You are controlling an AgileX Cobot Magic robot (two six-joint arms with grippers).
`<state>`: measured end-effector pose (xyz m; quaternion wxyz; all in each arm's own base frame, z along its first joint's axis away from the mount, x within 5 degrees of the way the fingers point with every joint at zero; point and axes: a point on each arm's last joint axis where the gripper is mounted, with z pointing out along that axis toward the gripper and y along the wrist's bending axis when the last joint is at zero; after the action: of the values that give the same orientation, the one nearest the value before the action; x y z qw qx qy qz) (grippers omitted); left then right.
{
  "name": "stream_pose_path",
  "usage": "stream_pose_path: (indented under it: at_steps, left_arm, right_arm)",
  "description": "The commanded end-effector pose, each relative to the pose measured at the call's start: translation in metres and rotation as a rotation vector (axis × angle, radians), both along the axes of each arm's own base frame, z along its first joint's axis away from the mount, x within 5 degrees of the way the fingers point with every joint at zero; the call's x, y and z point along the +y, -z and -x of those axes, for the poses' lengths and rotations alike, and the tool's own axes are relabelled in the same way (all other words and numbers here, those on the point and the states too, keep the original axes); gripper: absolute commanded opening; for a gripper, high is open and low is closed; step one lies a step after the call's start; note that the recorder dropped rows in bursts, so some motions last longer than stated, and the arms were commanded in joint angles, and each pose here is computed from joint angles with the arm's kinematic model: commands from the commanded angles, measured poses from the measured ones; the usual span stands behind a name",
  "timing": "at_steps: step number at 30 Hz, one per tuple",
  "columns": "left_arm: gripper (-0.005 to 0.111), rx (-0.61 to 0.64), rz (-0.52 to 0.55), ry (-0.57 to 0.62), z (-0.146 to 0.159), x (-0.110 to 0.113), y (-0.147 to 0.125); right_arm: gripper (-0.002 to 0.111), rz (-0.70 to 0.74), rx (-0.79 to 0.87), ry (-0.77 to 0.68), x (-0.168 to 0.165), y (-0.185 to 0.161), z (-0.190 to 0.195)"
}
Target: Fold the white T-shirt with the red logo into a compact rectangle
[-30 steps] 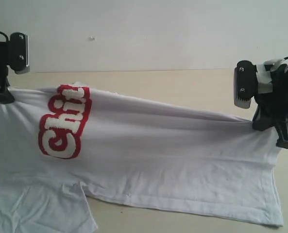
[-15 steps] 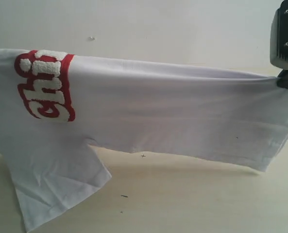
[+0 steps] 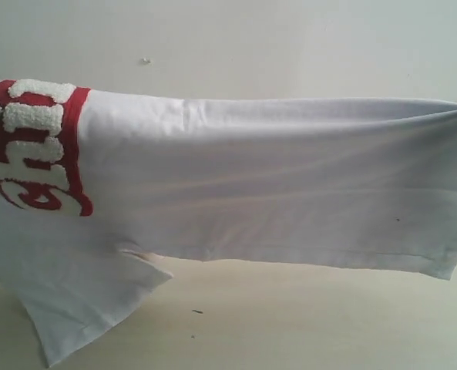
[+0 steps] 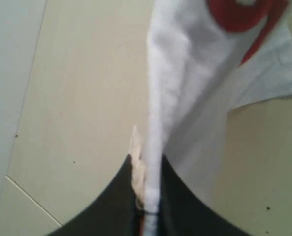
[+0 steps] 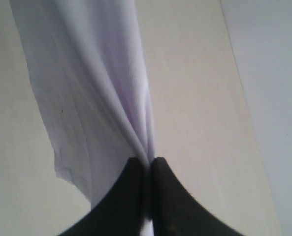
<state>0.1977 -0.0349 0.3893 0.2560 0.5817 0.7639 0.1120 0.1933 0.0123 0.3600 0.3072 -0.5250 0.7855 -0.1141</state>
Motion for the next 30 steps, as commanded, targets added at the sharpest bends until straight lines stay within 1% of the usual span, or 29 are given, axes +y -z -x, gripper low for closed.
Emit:
stream_pose_path:
  at_steps: [1, 5, 8, 11, 14, 16, 18, 20, 21, 25, 27, 30]
  left_arm:
    - [0.007, -0.066, 0.094, 0.007, 0.024, -0.002, -0.018]
    - [0.007, -0.145, 0.172, -0.002, 0.052, -0.002, -0.034]
    - [0.007, -0.181, 0.248, 0.019, 0.073, -0.008, -0.043]
    - [0.007, -0.2, 0.33, 0.034, 0.095, -0.014, -0.05]
    - [0.005, -0.239, 0.409, -0.023, 0.12, -0.008, -0.058]
    - [0.0, -0.279, 0.442, -0.069, 0.135, 0.001, -0.061]
    - [0.0, -0.304, 0.473, -0.053, 0.149, 0.004, -0.062]
    - [0.0, -0.299, 0.528, -0.017, 0.162, 0.004, -0.06]
    - [0.0, -0.286, 0.553, -0.022, 0.166, 0.004, -0.057]
    - [0.0, -0.222, 0.621, -0.089, 0.175, 0.006, -0.037]
    - [0.0, -0.197, 0.617, -0.096, 0.177, 0.007, -0.024]
    - [0.0, -0.155, 0.559, -0.115, 0.173, 0.008, 0.0]
  right_arm:
    - [0.0, -0.02, -0.008, -0.005, 0.001, -0.012, 0.029]
    - [0.0, -0.055, -0.059, -0.009, 0.004, -0.023, 0.051]
    - [0.0, -0.094, -0.082, -0.025, 0.008, -0.03, 0.071]
    - [0.0, -0.173, -0.116, -0.036, 0.014, -0.036, 0.088]
    - [0.0, -0.211, -0.122, -0.055, 0.019, -0.039, 0.105]
    - [0.0, -0.207, -0.123, -0.051, 0.019, -0.039, 0.11]
    - [0.0, -0.248, -0.109, -0.012, 0.019, -0.039, 0.115]
    - [0.0, -0.29, -0.113, -0.009, 0.021, -0.04, 0.122]
    - [0.0, -0.3, -0.12, -0.018, 0.022, -0.041, 0.125]
    - [0.0, -0.338, -0.141, -0.077, 0.025, -0.044, 0.139]
    - [0.0, -0.36, -0.134, -0.093, 0.027, -0.043, 0.142]
    - [0.0, -0.372, -0.077, -0.083, 0.029, -0.031, 0.139]
